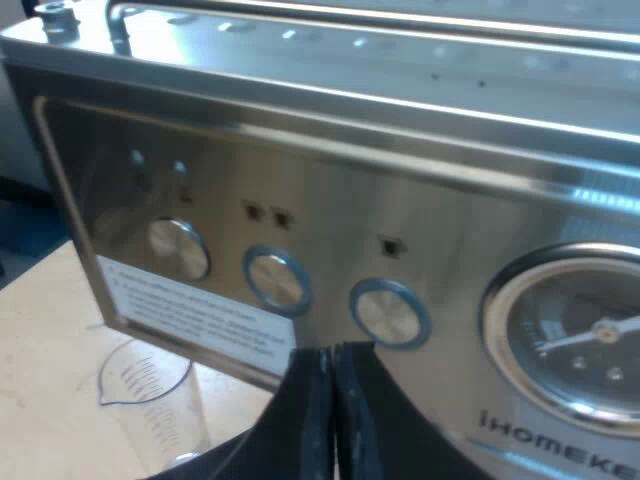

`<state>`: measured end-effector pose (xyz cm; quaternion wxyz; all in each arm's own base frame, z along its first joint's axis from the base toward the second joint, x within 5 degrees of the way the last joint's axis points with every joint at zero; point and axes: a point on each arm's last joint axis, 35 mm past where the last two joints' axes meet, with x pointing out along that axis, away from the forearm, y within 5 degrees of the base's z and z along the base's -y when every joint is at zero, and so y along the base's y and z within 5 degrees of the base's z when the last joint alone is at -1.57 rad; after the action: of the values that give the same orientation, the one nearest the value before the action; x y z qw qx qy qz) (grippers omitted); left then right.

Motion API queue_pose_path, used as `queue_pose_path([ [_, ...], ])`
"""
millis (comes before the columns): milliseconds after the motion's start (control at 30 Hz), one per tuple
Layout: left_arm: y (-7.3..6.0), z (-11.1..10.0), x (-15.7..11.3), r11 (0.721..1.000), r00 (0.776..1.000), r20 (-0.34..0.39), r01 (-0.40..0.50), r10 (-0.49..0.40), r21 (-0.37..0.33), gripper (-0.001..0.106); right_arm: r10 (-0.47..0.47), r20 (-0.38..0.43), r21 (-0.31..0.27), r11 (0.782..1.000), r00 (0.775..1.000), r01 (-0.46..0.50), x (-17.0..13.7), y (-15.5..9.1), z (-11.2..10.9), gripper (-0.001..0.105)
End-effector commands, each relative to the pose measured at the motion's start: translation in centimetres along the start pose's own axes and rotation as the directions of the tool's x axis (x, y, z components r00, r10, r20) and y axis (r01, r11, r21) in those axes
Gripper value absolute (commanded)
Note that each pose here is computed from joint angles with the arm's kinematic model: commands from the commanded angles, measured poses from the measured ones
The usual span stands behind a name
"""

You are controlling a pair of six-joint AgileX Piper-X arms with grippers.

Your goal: Place mug into machine

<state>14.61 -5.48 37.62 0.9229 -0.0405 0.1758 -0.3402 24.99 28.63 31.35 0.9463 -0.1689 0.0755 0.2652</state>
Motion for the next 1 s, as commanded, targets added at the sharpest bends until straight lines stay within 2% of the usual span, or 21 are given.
queue_pose_path([
  [33,-0.1,0.4,-0.1,1.0,1.0,0.022,0.014,-0.014,-0.007,0.102,0.0,0.032,0.01,1.0,0.999,-0.001,-0.1,-0.6,0.8,0.0],
  [367,-0.1,0.4,-0.1,1.0,1.0,0.022,0.014,-0.014,-0.007,0.102,0.006,0.008,0.004,1.0,1.0,-0.006,0.8,-0.6,-0.1,0.0],
  [633,-0.1,0.4,-0.1,1.0,1.0,0.022,0.014,-0.014,-0.007,0.102,0.0,0.044,0.017,1.0,0.999,-0.001,0.9,-0.6,0.2,0.0],
  [1000,-0.1,0.4,-0.1,1.0,1.0,0.022,0.014,-0.014,-0.007,0.102,-0.009,0.036,0.015,1.0,0.999,0.009,2.2,-0.2,0.2,0.0],
])
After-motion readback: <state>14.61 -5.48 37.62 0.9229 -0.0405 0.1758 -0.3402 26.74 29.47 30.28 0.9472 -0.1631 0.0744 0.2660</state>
